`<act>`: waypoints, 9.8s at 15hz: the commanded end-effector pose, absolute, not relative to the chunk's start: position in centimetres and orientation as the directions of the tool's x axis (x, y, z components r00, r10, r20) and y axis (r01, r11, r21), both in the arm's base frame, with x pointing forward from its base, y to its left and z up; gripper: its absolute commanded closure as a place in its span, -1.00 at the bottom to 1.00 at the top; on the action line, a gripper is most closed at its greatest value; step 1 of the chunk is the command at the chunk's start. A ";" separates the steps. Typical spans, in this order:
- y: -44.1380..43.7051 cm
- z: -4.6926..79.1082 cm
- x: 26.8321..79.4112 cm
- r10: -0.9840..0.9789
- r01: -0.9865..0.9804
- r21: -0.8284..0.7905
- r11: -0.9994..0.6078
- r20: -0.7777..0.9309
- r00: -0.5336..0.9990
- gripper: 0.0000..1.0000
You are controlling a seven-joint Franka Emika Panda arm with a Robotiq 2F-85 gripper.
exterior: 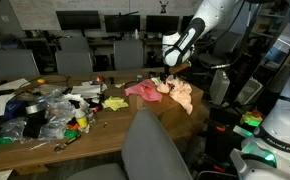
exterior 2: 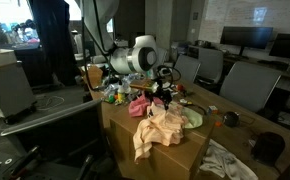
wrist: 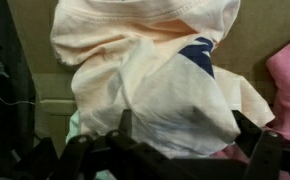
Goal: Pick the clothes on the box and put them on the back rest of the chair
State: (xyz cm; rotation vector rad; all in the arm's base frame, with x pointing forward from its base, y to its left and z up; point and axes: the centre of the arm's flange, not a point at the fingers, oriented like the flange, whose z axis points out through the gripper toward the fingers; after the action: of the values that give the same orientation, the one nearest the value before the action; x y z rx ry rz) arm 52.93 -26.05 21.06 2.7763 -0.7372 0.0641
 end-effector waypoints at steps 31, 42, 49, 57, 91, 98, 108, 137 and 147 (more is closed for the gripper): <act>-4.7 48.9 40.7 -0.050 -0.134 0.296 -0.946 0.276 0.960 0.98; 6.9 51.2 38.1 0.512 0.469 0.257 -0.845 0.142 0.847 0.98; 7.4 47.6 36.1 0.643 0.612 0.267 -0.745 0.041 0.765 0.98; 4.8 42.1 34.8 0.606 0.602 0.264 -0.753 -0.076 0.792 0.98; 25.0 37.6 44.7 0.837 0.846 0.063 -0.530 -0.123 0.534 0.98; 20.5 32.5 48.1 0.762 0.757 -0.102 -0.645 -0.154 0.629 0.98; 18.5 30.2 49.2 0.740 0.693 -0.285 -0.662 -0.100 0.665 0.39; -10.8 40.3 55.2 0.019 0.015 0.017 -1.000 0.316 0.949 -1.00; -19.5 34.5 58.0 -0.233 -0.384 0.261 -0.885 0.466 0.854 -1.00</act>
State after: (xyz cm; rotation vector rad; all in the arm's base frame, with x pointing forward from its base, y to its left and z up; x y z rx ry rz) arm 55.98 -19.23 35.74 2.8138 -0.3350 0.6011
